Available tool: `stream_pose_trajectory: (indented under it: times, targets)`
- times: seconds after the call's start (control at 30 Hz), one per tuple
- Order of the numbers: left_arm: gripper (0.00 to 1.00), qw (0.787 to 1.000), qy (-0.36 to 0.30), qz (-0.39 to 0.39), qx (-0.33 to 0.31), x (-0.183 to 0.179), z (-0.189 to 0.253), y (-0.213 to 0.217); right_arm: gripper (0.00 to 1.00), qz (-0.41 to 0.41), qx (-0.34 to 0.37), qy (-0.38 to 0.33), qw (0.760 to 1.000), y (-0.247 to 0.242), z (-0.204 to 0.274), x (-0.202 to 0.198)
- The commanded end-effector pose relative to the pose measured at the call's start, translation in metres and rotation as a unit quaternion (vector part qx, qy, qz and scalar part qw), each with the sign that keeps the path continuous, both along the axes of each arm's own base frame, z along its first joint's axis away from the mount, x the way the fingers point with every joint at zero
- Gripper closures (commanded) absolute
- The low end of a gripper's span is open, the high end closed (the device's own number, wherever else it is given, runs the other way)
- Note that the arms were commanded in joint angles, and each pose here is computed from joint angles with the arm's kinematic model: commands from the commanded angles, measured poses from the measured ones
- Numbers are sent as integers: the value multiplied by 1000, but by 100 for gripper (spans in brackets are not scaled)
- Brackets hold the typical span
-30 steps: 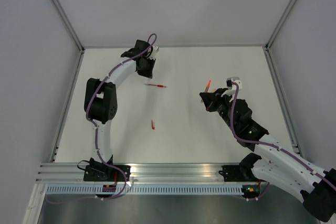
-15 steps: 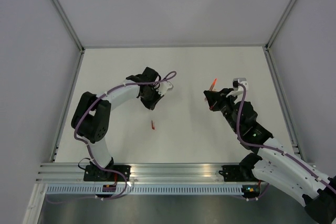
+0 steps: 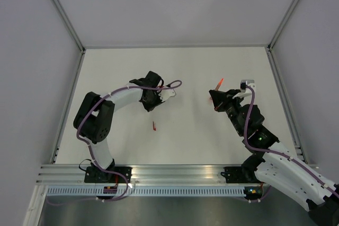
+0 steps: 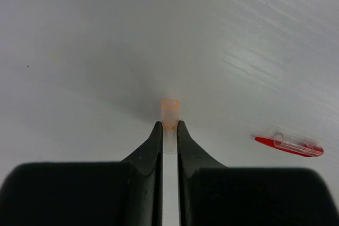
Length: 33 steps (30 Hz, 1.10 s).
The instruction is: Insert the pens into the pen caps
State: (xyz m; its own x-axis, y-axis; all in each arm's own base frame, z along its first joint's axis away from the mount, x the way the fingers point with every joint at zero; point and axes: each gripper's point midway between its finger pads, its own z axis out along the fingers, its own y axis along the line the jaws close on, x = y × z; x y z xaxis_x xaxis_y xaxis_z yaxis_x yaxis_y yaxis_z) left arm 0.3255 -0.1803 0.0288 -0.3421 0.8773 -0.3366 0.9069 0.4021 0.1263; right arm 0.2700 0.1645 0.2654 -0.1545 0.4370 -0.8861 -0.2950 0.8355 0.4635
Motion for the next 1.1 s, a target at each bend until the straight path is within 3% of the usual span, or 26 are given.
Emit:
stream_pose_trajectory:
  times: [0.0,0.1,0.2,0.3,0.37,0.67,0.8,0.87,1.07]
  targets:
    - [97,999,-19,-11,35,12,-5,6,100,-9,0,-7,1000,-4,3,1]
    - [92,999,-12,-2,45,14,-11,8,100,-10,0,-7,1000,-4,3,1]
    - [75,999,-9,-2,42,13,-12,6,100,-12,-1,-6,1000,-4,2,1]
    - [71,999,-6,0,45,14,-12,6,100,-12,-1,-7,1000,-5,3,1]
    - [60,999,-3,4,46,14,-11,6,100,-12,-2,-5,1000,-4,2,1]
    - [52,990,-94,97,42,53,27,13,100,-12,-3,-6,1000,-4,2,2]
    - [52,978,-120,169,0,74,62,8,100,-13,-5,-5,1000,-4,1,2]
    - [46,974,-135,180,-21,78,79,4,100,-16,-6,-4,1000,-5,0,3]
    - [15,946,-185,236,-126,85,136,-5,100,-16,-6,-4,1000,-5,0,3]
